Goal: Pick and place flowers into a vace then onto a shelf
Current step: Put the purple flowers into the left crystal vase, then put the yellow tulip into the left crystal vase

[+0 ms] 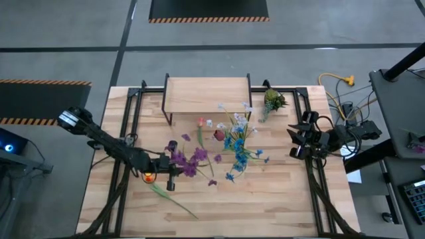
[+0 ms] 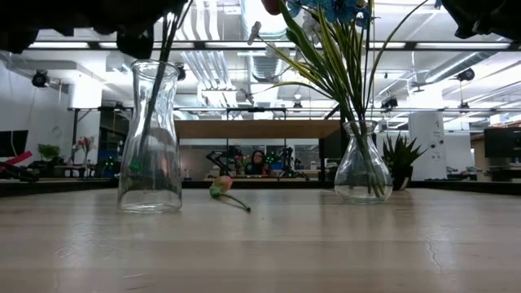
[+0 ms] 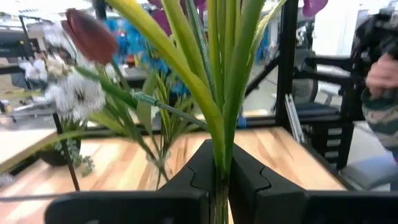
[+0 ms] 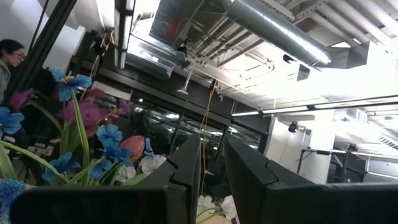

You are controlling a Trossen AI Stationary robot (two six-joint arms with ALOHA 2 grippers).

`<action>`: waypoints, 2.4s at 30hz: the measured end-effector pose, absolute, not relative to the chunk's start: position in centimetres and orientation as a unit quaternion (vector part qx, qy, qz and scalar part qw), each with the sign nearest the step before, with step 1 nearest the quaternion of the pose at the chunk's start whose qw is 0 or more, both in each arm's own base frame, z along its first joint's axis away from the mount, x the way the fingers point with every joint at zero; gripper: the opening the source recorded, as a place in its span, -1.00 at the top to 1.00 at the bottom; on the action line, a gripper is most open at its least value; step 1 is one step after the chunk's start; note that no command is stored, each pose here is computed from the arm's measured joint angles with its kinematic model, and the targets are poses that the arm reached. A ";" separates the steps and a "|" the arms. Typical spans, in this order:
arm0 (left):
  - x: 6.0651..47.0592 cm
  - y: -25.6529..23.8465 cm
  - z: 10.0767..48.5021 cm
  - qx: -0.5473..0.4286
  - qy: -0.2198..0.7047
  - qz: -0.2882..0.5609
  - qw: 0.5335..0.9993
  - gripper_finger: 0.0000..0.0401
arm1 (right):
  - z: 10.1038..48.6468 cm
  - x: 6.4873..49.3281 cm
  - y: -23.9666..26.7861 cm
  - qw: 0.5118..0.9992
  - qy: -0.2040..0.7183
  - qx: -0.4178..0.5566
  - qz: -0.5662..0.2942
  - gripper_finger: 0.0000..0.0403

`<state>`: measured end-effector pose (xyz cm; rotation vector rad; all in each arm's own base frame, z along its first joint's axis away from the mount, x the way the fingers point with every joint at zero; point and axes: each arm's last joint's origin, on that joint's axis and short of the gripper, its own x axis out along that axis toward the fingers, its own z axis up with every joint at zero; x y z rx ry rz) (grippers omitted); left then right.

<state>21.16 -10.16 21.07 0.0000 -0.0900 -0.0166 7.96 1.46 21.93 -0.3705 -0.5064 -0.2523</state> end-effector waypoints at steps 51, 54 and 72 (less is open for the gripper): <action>17.9 -8.4 21.5 -0.080 0.056 -0.010 0.995 0.06 | 22.0 8.0 1.5 0.943 -0.250 -0.182 -0.123 0.69; 17.0 -7.9 21.8 -0.108 0.073 -0.006 0.991 0.06 | 22.0 8.0 1.5 0.943 -0.250 -0.182 -0.123 0.69; 16.8 -7.9 24.2 -0.160 0.214 0.015 0.964 0.06 | 22.0 7.9 1.5 0.943 -0.250 -0.182 -0.123 0.69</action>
